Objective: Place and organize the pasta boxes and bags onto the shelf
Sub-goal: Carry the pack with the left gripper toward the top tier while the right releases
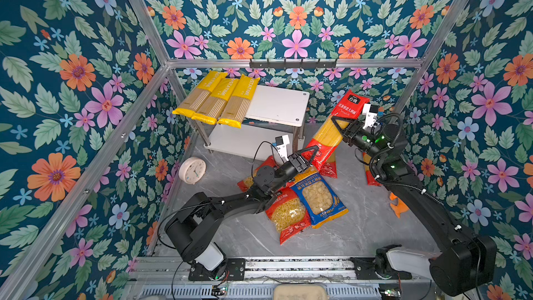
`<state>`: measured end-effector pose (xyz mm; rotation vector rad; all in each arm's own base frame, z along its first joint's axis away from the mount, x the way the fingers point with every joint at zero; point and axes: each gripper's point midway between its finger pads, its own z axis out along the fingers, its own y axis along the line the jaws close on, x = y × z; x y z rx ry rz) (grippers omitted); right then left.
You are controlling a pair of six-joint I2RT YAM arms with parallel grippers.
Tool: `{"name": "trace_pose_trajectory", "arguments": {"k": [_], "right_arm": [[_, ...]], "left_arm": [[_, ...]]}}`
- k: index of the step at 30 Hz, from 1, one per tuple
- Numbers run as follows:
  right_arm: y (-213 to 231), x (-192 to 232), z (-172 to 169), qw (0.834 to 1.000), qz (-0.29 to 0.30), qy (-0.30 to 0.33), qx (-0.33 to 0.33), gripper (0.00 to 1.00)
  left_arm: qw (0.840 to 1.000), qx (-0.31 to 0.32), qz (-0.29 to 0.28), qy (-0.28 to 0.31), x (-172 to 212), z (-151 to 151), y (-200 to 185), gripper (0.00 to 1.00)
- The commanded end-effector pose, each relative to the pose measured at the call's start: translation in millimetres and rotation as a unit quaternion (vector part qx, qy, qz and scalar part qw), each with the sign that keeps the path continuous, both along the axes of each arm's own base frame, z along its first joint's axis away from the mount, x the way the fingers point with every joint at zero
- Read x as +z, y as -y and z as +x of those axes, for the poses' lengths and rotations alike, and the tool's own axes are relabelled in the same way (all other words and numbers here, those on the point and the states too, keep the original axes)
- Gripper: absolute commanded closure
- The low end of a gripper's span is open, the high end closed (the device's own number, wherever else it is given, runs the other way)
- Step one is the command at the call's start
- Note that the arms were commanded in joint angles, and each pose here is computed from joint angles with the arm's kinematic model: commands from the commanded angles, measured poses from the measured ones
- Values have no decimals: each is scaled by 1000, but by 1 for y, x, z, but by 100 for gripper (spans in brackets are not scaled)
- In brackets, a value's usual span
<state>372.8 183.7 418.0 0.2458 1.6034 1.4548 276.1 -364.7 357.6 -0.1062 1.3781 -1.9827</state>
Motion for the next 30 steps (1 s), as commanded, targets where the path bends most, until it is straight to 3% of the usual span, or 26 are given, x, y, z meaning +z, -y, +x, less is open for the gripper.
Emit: {"name": "trace_pose_trajectory", "arguments": {"k": [1,9,12,20,23,30], "right_arm": [[3,36,-8,997,28,68,-2,78],[5,32,-8,998,29,63,-9,65],[7,30,-9,998,28,62,-12,58],[11,23,-15,998,16,56,-24,38],[13,19,-18,998,9,54,-28,35],[14,16,-24,998,-5,54,-30,31]], "left_arm": [[999,-4,-28,18,15,-5,-5,62],[999,3,-48,23,28,-8,-14,92],[998,16,-48,21,31,-7,-19,98],[996,72,-44,24,42,2,-44,100],[992,114,-44,30,53,9,-66,100],[968,249,23,12,60,30,-118,100]]}}
